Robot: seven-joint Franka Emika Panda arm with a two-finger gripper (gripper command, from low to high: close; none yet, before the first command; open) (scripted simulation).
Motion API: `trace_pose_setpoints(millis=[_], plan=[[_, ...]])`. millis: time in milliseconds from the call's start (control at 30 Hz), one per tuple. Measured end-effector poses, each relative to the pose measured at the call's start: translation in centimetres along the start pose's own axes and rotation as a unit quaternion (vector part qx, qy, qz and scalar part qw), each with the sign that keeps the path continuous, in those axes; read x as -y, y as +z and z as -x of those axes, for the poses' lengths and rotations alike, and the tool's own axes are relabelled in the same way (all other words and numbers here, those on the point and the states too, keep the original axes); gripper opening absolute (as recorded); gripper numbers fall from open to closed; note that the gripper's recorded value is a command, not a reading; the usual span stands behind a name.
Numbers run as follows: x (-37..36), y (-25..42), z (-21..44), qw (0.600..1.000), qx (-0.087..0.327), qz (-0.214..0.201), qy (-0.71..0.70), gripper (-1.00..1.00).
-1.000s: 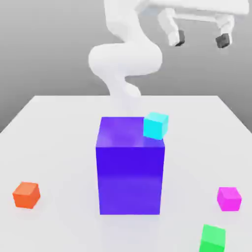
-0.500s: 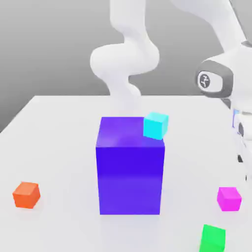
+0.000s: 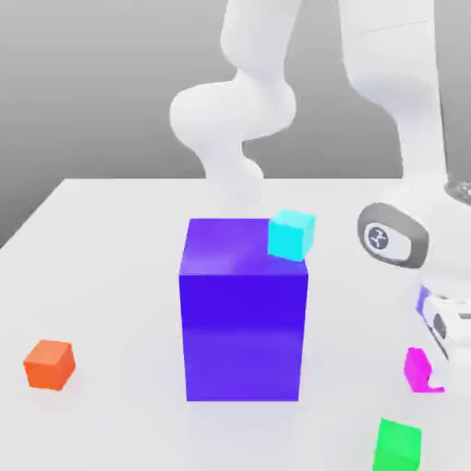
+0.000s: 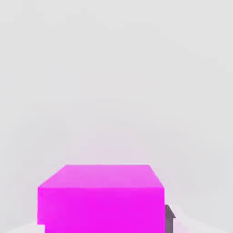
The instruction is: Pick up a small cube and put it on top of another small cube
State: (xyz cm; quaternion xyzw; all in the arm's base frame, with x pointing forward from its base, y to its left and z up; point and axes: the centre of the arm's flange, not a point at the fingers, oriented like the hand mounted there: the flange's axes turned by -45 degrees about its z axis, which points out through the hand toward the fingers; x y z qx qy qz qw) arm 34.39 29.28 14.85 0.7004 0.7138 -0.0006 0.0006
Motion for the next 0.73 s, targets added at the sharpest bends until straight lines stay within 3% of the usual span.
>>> trace_pose_setpoints(millis=[133,467,600,633,733], plan=[[-0.6,-4.1,0.4,1.000,0.000,-0.001,0.000,-1.00],[-12.8,-8.9,8.4,1.000,0.000,-0.002,-0.009,-1.00],[-14.0,-4.9,9.3,1.000,-0.001,-0.001,-0.011,-1.00],[-13.9,-3.7,9.4,1.000,-0.001,-0.001,-0.011,1.00],[-13.9,-3.7,9.4,1.000,-0.001,-0.001,-0.011,1.00]])
